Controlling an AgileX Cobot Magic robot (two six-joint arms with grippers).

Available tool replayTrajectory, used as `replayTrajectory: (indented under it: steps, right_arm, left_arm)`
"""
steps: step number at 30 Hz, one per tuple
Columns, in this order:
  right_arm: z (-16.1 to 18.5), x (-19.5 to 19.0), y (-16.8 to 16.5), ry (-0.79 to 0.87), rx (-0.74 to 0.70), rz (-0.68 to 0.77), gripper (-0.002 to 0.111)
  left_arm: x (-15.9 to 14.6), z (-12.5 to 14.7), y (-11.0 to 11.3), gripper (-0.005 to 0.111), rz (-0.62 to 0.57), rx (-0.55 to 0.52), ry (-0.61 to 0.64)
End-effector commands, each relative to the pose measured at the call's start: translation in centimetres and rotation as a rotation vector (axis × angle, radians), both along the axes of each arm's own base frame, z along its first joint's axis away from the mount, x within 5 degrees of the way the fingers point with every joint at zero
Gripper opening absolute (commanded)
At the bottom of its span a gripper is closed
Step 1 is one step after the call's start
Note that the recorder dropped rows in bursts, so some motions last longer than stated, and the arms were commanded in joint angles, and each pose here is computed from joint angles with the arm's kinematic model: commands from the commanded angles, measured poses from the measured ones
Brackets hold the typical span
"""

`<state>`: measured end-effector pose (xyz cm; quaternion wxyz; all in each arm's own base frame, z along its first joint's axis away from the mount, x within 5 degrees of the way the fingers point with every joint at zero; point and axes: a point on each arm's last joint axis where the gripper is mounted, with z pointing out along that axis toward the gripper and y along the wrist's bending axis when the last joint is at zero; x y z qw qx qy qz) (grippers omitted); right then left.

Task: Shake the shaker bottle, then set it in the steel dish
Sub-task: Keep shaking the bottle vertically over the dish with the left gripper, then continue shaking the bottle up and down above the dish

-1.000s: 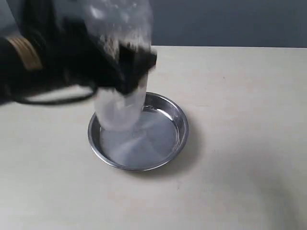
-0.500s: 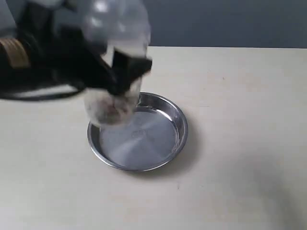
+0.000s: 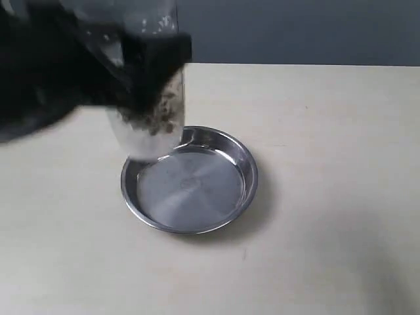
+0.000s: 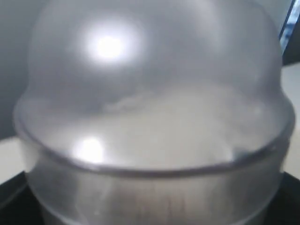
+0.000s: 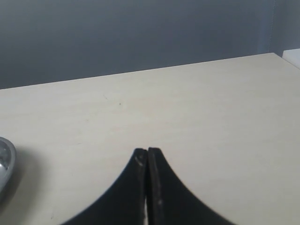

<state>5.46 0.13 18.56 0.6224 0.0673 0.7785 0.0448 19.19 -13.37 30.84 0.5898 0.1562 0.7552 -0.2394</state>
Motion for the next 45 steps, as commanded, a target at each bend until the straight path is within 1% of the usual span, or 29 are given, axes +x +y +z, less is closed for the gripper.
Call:
replayTrajectory:
  steps: [1,3,4,5,7,9,12,14,15,18,19,20,22,23,24,25,28,29,30,32,33,35,38,39,40,41,42,44,45]
  right_arm:
    - [0.1,0.0,0.0,-0.011,-0.006,-0.005,-0.001]
    - [0.1,0.0,0.0,-0.011,-0.006,-0.005,-0.001]
    - [0.1,0.0,0.0,-0.011,-0.006,-0.005,-0.001]
    - [0.1,0.0,0.0,-0.011,-0.006,-0.005,-0.001]
    - [0.1,0.0,0.0,-0.011,-0.006,-0.005,-0.001]
    - [0.1,0.0,0.0,-0.011,-0.006,-0.005,-0.001]
    - [0.1,0.0,0.0,-0.011,-0.006,-0.005,-0.001]
    - [0.1,0.0,0.0,-0.011,-0.006,-0.005,-0.001]
    - [0.1,0.0,0.0,-0.011,-0.006,-0.005,-0.001]
    - [0.1,0.0,0.0,-0.011,-0.006,-0.005,-0.001]
    - [0.1,0.0,0.0,-0.011,-0.006,-0.005,-0.001]
    - [0.1,0.0,0.0,-0.011,-0.006,-0.005,-0.001]
    - [0.1,0.0,0.0,-0.011,-0.006,-0.005,-0.001]
    - [0.1,0.0,0.0,-0.011,-0.006,-0.005,-0.001]
    - [0.1,0.0,0.0,-0.011,-0.006,-0.005,-0.001]
    - [0.1,0.0,0.0,-0.011,-0.006,-0.005,-0.001]
    - [0.1,0.0,0.0,-0.011,-0.006,-0.005,-0.001]
    - [0.1,0.0,0.0,-0.011,-0.006,-0.005,-0.001]
    - [0.1,0.0,0.0,-0.011,-0.006,-0.005,-0.001]
    - [0.1,0.0,0.0,-0.011,-0.006,-0.005,-0.001]
    - [0.1,0.0,0.0,-0.011,-0.006,-0.005,-0.001]
    - [0.1,0.0,0.0,-0.011,-0.006,-0.005,-0.001]
    - [0.1,0.0,0.0,-0.011,-0.006,-0.005,-0.001]
    - [0.1,0.0,0.0,-0.011,-0.006,-0.005,-0.001]
    - [0.1,0.0,0.0,-0.011,-0.006,-0.005,-0.001]
    - [0.1,0.0,0.0,-0.011,-0.006,-0.005,-0.001]
    - [0.1,0.0,0.0,-0.011,-0.006,-0.005,-0.001]
    - [0.1,0.0,0.0,-0.011,-0.006,-0.005,-0.001]
    - [0.1,0.0,0.0,-0.011,-0.006,-0.005,-0.001]
  left_arm:
    - [-0.4,1.6,0.2,0.0,0.006,-0.059,0.001]
    - [-1.5,5.4,1.0,0.0,-0.017,-0.058,-0.176]
    - [-1.6,5.1,1.0,0.0,-0.02,-0.049,-0.171]
    - [-1.5,3.7,0.9,0.0,-0.021,-0.025,-0.101]
    - [-0.7,-1.8,0.4,0.0,-0.012,0.054,0.085]
    - [-0.2,-3.4,0.1,0.0,0.001,0.064,0.122]
    - [-1.1,3.6,0.7,0.0,-0.006,-0.058,-0.131]
    - [-1.6,5.6,1.0,0.0,-0.018,-0.051,-0.22]
    - [-1.5,4.5,0.9,0.0,-0.02,-0.032,-0.16]
    - [-0.3,-2.4,0.1,0.0,-0.008,0.062,0.107]
    - [-0.1,-2.9,0.0,0.0,0.003,0.05,0.129]
    - [0.0,-1.6,0.0,0.0,0.009,0.013,0.082]
    - [-0.9,4.1,0.7,0.0,0.0,-0.081,-0.128]
    - [-1.5,6.4,1.0,0.0,-0.013,-0.073,-0.236]
    - [-1.7,6.9,1.1,0.0,-0.018,-0.065,-0.258]
    - [-1.6,6.0,1.0,0.0,-0.021,-0.048,-0.209]
    - [-0.2,-3.0,-0.1,0.0,-0.007,0.068,0.153]
    - [0.2,-4.7,-0.3,0.0,0.01,0.069,0.231]
    - [0.3,-4.6,-0.4,0.0,0.018,0.049,0.246]
    - [0.1,-0.2,-0.2,0.0,0.011,-0.044,0.119]
    - [-0.8,4.6,0.4,0.0,-0.016,-0.05,-0.122]
    - [-0.9,4.7,0.6,0.0,-0.014,-0.054,-0.136]
    - [0.4,-2.9,-0.3,0.0,0.009,0.039,0.155]
    - [0.5,-2.0,-0.4,0.0,0.012,0.014,0.116]
    - [-0.2,3.4,0.2,0.0,0.007,-0.078,-0.096]
    - [-1.0,6.7,0.7,0.0,-0.009,-0.08,-0.254]
    - [-1.2,7.0,0.7,0.0,-0.013,-0.077,-0.248]
    - [0.1,0.4,-0.3,0.0,-0.02,0.042,0.039]
    - [0.7,-2.0,-0.7,0.0,-0.011,0.068,0.126]
